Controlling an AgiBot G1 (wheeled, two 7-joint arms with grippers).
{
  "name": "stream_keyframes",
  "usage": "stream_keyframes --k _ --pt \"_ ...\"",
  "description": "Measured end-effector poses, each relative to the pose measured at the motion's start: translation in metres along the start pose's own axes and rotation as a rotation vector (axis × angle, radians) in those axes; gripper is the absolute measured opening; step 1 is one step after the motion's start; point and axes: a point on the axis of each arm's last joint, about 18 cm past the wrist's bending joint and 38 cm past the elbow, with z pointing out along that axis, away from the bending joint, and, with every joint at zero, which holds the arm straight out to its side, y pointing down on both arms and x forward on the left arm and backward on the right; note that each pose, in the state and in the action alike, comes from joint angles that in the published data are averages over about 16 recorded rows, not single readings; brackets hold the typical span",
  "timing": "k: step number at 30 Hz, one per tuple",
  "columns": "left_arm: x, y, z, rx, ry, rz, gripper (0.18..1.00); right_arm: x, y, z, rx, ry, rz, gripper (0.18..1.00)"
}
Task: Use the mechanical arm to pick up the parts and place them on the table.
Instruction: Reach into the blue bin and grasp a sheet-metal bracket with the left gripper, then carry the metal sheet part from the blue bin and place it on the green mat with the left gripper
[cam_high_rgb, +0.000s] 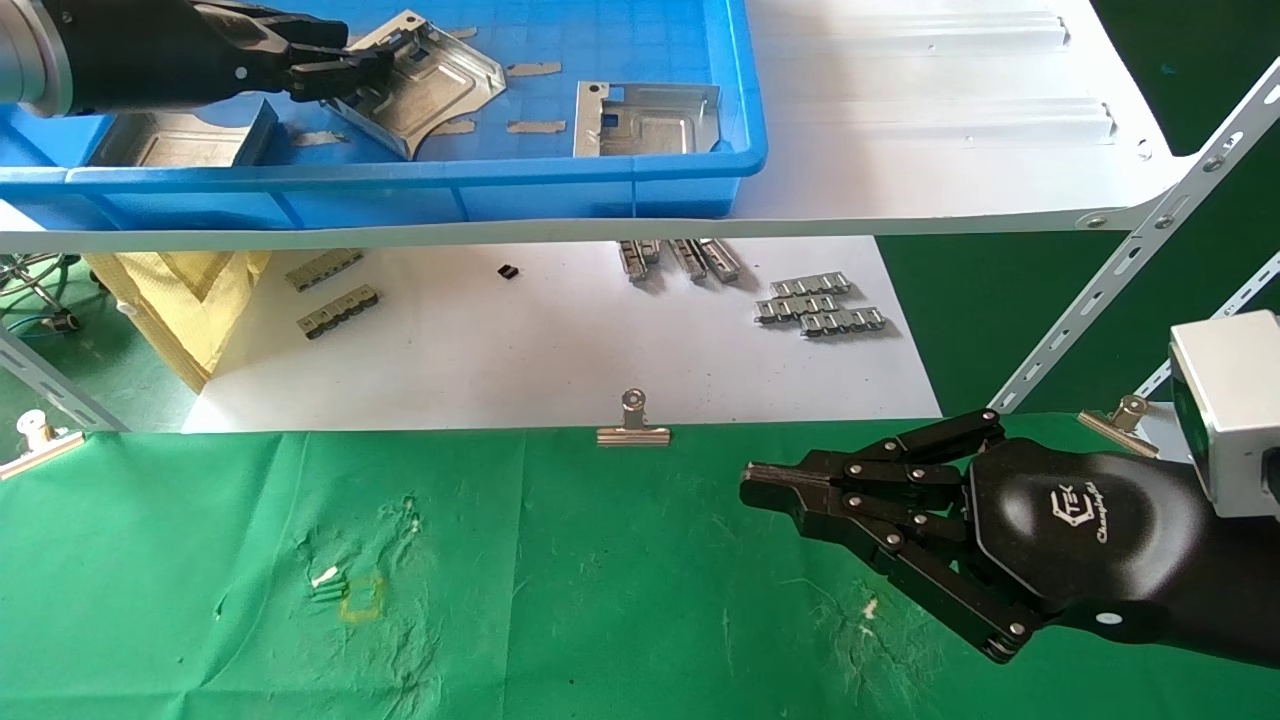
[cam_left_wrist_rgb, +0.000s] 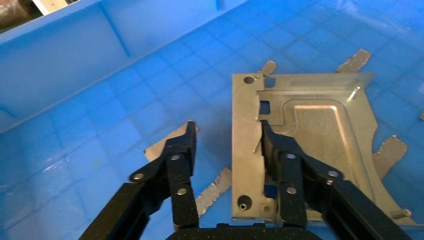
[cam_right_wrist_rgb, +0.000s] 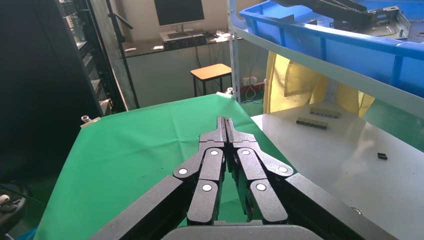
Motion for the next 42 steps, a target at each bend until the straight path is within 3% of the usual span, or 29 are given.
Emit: stream_keyframes --k 10,16,23,31,42 --pt "-0.004 -0.005 -0.003 0.047 -0.012 -0.029 0.394 0.000 0.000 0.000 0.000 0.000 0.000 0.230" --pt "-0.002 -0.015 -0.010 0.108 0.025 -0.034 0.310 0.000 0.000 0.000 0.000 0.000 0.000 0.293" --pt "0.013 -0.029 -0.026 0.199 0.143 0.012 0.275 0.000 0.000 0.000 0.000 0.000 0.000 0.403" --pt "0.044 -0.035 -0.055 0.306 0.351 0.136 0.272 0.000 0.000 0.000 0.000 0.000 0.000 0.592" --pt "0.078 -0.008 -0.093 0.393 0.527 0.345 0.271 0.000 0.000 0.000 0.000 0.000 0.000 0.830"
